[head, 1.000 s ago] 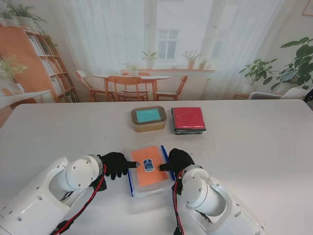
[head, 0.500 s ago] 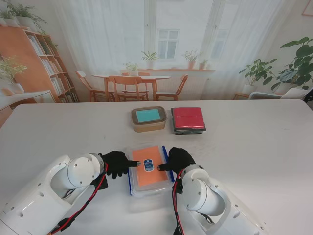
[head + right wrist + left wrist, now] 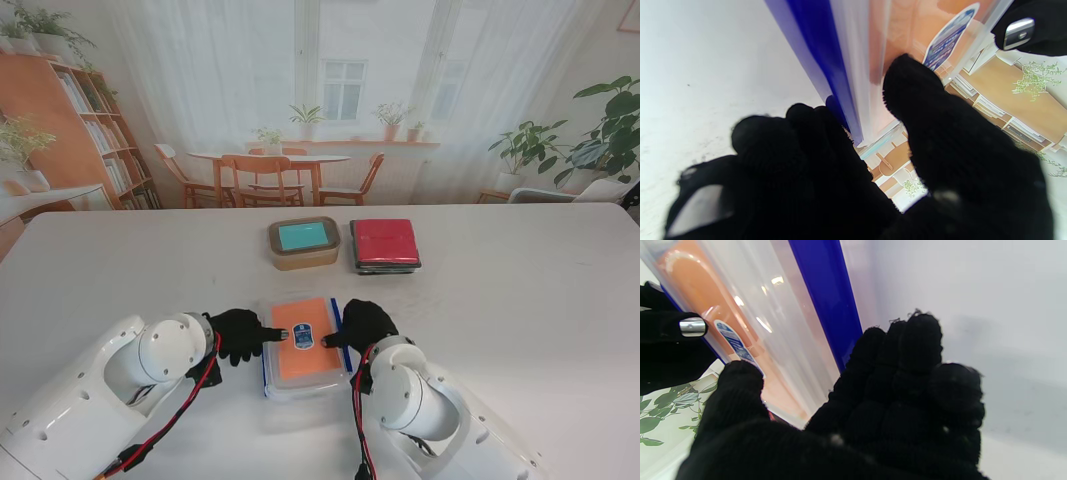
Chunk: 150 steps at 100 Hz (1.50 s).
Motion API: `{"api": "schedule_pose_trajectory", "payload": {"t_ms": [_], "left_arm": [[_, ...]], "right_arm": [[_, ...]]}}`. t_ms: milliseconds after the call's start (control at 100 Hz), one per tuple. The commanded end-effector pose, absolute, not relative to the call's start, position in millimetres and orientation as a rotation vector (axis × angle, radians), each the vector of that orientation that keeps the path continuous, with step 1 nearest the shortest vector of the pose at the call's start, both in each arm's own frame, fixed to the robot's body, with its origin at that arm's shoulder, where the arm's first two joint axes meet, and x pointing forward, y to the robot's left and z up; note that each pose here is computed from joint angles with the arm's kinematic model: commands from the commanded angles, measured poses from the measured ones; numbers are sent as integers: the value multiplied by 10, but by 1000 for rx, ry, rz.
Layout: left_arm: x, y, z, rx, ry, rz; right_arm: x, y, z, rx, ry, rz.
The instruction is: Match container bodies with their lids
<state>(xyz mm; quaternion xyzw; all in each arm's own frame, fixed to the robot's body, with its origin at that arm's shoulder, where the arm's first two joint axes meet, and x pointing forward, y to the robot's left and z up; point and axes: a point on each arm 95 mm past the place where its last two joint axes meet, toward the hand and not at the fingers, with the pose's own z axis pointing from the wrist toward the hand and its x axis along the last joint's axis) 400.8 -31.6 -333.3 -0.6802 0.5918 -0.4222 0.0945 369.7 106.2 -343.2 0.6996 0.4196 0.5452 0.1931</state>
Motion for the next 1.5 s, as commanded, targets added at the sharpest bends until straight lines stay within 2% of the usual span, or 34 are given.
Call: {"api": "schedule_pose_trajectory", "payload": {"t_ms": [0, 580, 1490], "left_arm": [[3945, -554, -3273, -2010, 1807, -1330], [3966, -516, -3265, -2000, 1793, -1315], [3922, -272, -3270, -1987, 1769, -1244]], "right_arm": [[3632, 1298, -3350, 1988, 1214, 1613], [3518, 1213, -3334, 2043, 1146, 1609], [3521, 1044, -3346, 1931, 1218, 1557]]}}
